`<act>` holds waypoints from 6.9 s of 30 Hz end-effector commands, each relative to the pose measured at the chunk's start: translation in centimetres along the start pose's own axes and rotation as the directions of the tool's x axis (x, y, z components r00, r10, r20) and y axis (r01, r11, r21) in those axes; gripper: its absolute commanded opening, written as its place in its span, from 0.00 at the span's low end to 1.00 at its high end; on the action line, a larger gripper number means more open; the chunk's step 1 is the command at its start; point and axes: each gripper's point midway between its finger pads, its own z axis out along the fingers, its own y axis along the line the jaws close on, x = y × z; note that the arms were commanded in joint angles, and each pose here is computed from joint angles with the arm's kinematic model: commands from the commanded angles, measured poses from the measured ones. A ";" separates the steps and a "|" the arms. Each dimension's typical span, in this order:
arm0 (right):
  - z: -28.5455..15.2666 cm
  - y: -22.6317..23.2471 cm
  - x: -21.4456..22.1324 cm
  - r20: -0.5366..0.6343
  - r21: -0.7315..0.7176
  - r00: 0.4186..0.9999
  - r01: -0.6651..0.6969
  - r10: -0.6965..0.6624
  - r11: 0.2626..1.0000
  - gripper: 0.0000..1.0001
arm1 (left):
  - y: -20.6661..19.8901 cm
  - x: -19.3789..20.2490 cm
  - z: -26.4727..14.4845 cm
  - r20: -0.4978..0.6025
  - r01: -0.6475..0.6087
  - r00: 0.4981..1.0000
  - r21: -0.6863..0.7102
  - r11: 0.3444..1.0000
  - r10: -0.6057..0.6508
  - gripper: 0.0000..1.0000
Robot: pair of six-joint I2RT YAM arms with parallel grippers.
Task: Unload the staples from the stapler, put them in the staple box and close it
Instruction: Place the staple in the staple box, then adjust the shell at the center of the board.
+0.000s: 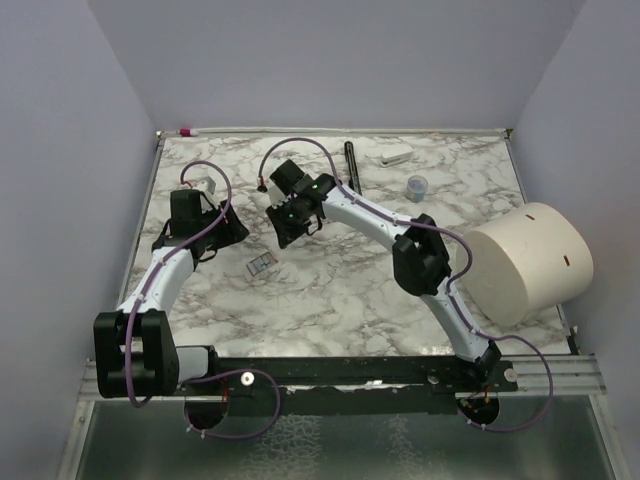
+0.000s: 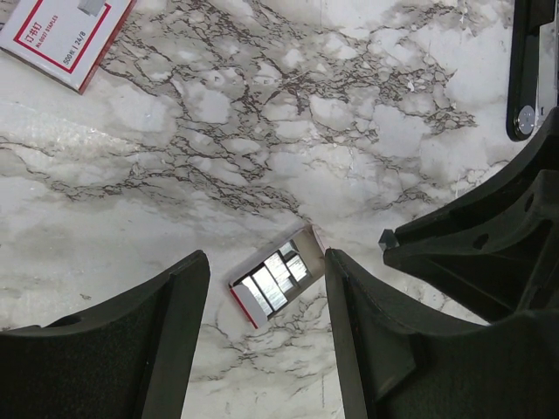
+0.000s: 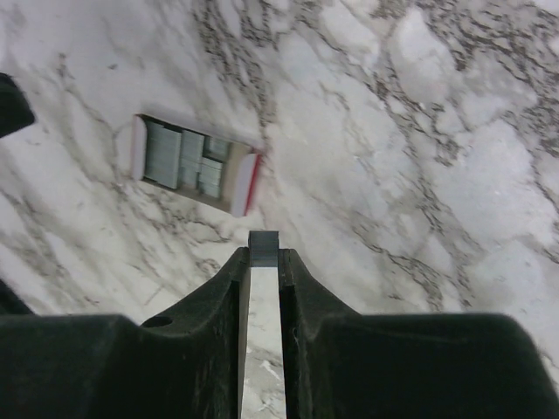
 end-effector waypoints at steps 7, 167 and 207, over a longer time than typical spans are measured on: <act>0.4 5.9 -2.8 0.081 -0.249 0.996 -0.003 0.024 0.968 0.17 | 0.1 -1.4 -0.8 0.057 0.002 0.998 -0.004 1.000 -0.001 0.58; 4.2 -2.2 1.2 0.173 -0.510 0.968 -0.071 0.183 0.857 0.23 | -0.7 8.7 3.8 -0.149 0.288 0.950 0.065 0.956 -0.276 0.33; 3.3 -3.2 4.0 0.137 -0.294 0.969 -0.157 0.204 0.943 0.09 | -3.9 7.4 6.0 -0.194 0.149 0.973 0.113 0.982 -0.125 0.28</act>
